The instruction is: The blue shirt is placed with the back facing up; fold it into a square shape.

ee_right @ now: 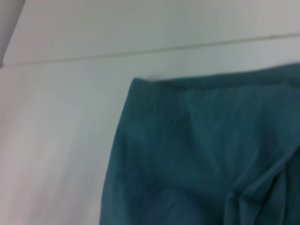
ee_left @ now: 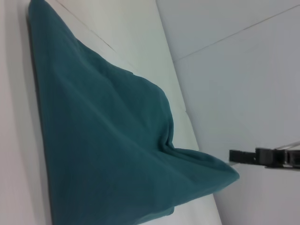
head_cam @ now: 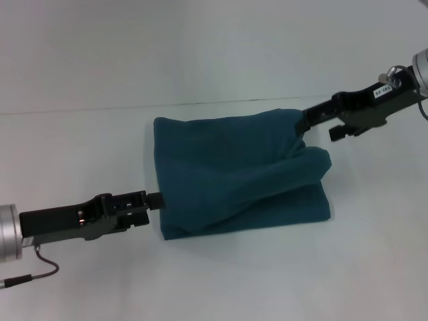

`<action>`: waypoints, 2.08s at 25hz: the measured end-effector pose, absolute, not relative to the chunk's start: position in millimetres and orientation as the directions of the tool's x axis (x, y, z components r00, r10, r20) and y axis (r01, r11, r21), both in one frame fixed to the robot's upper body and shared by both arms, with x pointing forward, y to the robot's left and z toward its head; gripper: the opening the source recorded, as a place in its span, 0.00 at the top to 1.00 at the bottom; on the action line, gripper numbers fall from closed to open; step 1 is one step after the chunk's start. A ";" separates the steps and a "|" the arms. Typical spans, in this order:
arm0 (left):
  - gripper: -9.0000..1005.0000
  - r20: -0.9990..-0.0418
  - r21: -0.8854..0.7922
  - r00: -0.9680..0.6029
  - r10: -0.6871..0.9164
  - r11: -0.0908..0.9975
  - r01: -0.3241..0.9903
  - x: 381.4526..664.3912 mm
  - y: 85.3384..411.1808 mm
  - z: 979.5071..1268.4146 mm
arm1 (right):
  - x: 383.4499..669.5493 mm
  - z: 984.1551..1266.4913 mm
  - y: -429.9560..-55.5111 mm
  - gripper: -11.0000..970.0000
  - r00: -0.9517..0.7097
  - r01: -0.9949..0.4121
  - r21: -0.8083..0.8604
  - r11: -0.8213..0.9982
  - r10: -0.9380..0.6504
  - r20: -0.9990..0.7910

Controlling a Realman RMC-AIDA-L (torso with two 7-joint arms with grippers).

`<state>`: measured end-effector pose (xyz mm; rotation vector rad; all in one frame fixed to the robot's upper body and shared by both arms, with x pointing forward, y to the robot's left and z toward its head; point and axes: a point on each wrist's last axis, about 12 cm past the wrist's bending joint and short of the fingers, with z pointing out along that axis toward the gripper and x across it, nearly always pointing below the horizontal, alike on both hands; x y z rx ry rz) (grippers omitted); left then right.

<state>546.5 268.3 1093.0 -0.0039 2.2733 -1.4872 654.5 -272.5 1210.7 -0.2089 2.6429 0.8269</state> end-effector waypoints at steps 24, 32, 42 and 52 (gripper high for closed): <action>0.25 -0.343 -0.891 -0.898 -0.276 0.398 0.218 548.6 266.6 1092.9 | 671.0 1182.7 -255.6 0.02 -0.905 -0.193 0.495 0.847 0.041 -0.424; 0.25 -0.345 -0.890 -0.896 -0.279 0.400 0.218 551.3 265.3 1093.9 | 675.8 1156.3 -255.5 0.03 -0.873 -0.144 0.439 0.887 0.095 -0.478; 0.25 -0.340 -0.890 -0.894 -0.294 0.408 0.204 552.8 264.5 1090.6 | 678.1 1125.4 -242.2 0.06 -0.832 -0.102 0.405 0.908 0.145 -0.535; 0.25 -0.338 -0.890 -0.893 -0.297 0.408 0.201 553.3 263.0 1088.8 | 678.7 1114.4 -231.8 0.11 -0.816 -0.072 0.411 0.909 0.183 -0.548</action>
